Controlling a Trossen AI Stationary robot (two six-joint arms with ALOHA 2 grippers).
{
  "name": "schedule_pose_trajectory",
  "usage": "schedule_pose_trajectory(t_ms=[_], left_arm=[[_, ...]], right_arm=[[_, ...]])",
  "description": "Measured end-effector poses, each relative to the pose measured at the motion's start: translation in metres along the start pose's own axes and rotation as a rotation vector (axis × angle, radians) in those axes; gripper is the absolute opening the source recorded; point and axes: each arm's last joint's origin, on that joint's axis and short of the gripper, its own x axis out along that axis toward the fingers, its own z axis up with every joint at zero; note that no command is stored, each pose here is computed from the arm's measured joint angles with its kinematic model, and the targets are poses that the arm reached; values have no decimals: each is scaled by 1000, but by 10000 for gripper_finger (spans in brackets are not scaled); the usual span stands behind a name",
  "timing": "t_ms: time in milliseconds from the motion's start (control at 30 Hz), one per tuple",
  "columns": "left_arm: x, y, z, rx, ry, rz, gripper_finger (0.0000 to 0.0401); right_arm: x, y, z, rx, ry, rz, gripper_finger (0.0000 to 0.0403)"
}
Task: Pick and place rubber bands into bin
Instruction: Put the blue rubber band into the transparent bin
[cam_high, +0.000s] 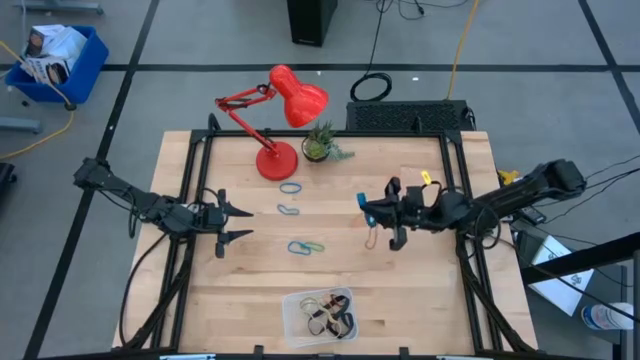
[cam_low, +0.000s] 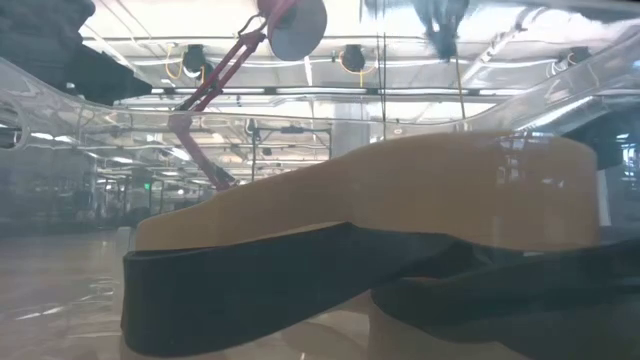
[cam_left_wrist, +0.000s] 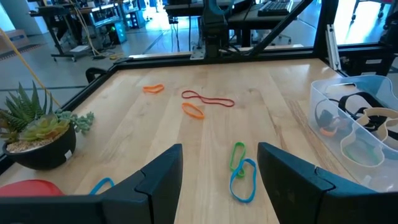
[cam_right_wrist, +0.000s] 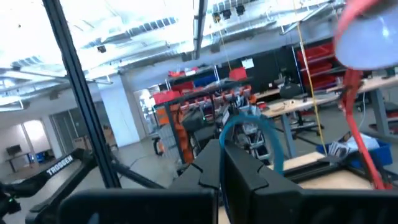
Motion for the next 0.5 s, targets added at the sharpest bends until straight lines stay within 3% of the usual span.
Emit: schedule_pose_trajectory(t_ms=[300,500], left_arm=[[0,0,0,-3,0,0,214],[0,0,0,-3,0,-1,214]], right_arm=[[52,62,40,-202,379,78,0],[80,112,31,-313,576,167,0]])
